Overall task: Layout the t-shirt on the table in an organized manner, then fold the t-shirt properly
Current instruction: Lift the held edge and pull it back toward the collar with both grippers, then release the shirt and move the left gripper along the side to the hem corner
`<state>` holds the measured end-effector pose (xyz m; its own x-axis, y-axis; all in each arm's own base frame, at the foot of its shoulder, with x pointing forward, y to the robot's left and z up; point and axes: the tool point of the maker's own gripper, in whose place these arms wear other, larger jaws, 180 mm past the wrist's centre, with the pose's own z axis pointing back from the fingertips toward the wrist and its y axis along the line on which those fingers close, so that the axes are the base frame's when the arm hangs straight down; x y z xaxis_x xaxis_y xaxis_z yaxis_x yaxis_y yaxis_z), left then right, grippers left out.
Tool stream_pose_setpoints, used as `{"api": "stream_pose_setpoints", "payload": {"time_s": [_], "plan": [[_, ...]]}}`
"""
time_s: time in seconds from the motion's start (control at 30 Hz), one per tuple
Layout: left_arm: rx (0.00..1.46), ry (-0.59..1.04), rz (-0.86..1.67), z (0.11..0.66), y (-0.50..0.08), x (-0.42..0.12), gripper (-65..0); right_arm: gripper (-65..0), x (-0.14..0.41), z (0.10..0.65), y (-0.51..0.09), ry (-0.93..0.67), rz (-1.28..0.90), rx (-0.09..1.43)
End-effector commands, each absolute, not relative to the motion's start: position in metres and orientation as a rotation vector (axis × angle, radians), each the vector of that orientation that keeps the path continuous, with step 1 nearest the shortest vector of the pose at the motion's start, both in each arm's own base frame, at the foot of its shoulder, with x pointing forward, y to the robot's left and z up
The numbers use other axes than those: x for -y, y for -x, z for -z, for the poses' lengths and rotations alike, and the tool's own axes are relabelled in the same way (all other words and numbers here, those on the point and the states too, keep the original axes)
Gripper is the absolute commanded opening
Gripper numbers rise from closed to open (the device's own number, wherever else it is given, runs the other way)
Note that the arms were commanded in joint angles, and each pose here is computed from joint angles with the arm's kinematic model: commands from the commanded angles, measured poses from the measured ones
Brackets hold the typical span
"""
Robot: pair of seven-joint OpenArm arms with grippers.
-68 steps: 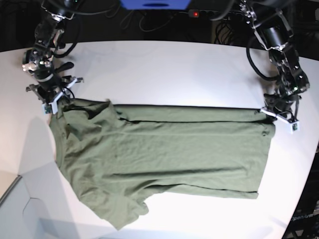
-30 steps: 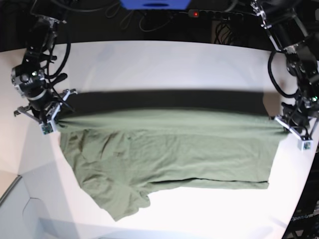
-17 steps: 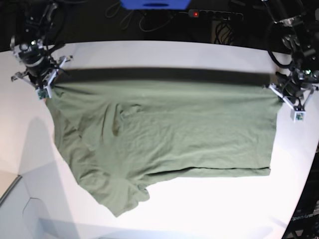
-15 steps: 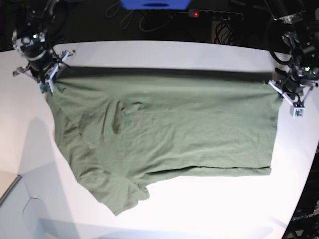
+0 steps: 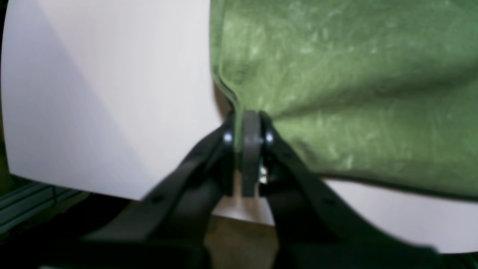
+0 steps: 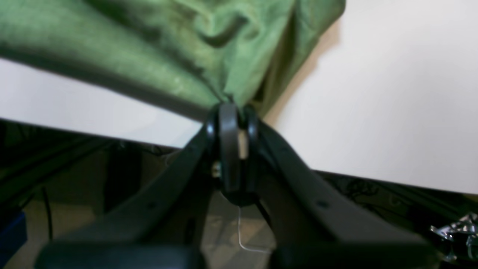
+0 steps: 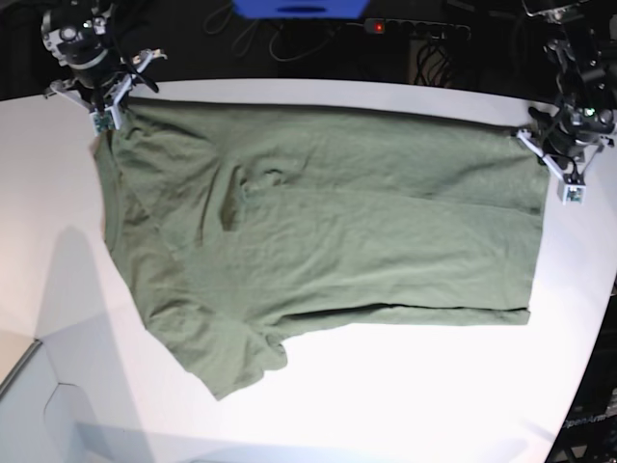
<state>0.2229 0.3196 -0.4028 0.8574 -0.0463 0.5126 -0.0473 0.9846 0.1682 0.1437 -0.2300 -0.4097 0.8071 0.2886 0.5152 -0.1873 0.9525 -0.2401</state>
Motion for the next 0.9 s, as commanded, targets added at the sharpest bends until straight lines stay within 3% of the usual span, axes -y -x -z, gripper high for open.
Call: {"api": "stream_pose_setpoints", "payload": {"time_s": [0.0, 0.4, 0.47, 0.6, 0.73, 0.87], "plan": [[0.570, -0.204, 0.008, 0.392, -0.229, -0.327, -65.0, -65.0, 0.232, 0.403, -0.147, 0.191, -0.256, 0.606], [0.510, -0.184, -0.012, 0.412, -0.214, -0.329, -64.6, -64.4, 0.231, 0.407, -0.137, 0.185, -0.258, 0.579], [0.506, -0.183, -0.011, 0.412, -0.214, -0.328, -60.1, -58.7, 0.231, 0.407, -0.137, 0.185, -0.257, 0.577], [0.507, -0.184, -0.012, 0.412, -0.214, -0.329, -41.7, -38.8, 0.231, 0.406, -0.138, 0.186, -0.259, 0.581], [0.527, -0.191, -0.008, 0.405, -0.219, -0.330, -41.2, -25.3, 0.232, 0.404, -0.140, 0.192, -0.257, 0.588], [0.608, -0.231, -0.053, 0.379, -0.227, -0.343, -41.2, -23.6, 0.247, 0.397, -0.147, 0.231, -0.224, 0.611]]}}
